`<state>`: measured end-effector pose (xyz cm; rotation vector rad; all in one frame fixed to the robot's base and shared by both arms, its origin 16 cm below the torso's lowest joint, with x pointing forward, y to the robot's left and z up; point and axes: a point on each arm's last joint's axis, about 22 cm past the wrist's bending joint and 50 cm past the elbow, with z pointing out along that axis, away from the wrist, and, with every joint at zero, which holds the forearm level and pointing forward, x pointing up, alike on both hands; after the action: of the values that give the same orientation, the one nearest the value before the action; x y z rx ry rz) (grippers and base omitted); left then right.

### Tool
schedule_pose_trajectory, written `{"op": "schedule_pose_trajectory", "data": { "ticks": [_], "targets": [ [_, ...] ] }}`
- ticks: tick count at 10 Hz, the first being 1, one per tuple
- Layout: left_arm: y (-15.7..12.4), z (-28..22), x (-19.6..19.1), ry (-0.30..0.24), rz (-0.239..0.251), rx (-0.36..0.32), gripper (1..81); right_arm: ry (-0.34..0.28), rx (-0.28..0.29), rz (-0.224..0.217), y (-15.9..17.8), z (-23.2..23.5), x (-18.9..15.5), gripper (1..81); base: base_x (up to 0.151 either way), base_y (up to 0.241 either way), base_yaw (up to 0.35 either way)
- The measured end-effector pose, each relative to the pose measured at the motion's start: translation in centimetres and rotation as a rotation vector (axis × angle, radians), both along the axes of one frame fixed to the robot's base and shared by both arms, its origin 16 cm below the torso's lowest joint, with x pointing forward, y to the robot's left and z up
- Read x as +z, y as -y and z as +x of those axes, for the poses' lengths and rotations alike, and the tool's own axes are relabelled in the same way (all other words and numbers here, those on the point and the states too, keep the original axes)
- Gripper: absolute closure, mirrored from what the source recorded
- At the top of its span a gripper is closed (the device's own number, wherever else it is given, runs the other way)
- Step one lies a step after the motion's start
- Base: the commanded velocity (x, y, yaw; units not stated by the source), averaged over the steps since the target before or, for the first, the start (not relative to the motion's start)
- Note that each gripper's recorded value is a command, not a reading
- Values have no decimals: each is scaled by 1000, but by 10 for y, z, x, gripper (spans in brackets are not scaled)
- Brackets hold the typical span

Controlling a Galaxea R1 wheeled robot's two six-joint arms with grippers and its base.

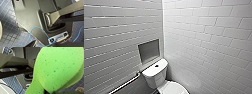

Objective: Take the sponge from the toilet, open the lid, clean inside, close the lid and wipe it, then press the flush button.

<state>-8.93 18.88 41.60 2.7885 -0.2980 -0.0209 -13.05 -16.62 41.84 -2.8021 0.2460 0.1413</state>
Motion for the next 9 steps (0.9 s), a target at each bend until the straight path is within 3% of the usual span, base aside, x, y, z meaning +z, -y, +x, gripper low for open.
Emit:
{"op": "schedule_pose_trajectory", "data": {
  "ticks": [7, 9],
  "targets": [
    [0, -1, 0, -1, 0, 0, 10, -4, -3, 15, -13, -5, 2, 811, 0, 0, 0],
    [0, -2, 0, -2, 0, 0, 10, -5, -3, 15, -13, -7, 2, 811, 70, 0, 0]
  ]
}}
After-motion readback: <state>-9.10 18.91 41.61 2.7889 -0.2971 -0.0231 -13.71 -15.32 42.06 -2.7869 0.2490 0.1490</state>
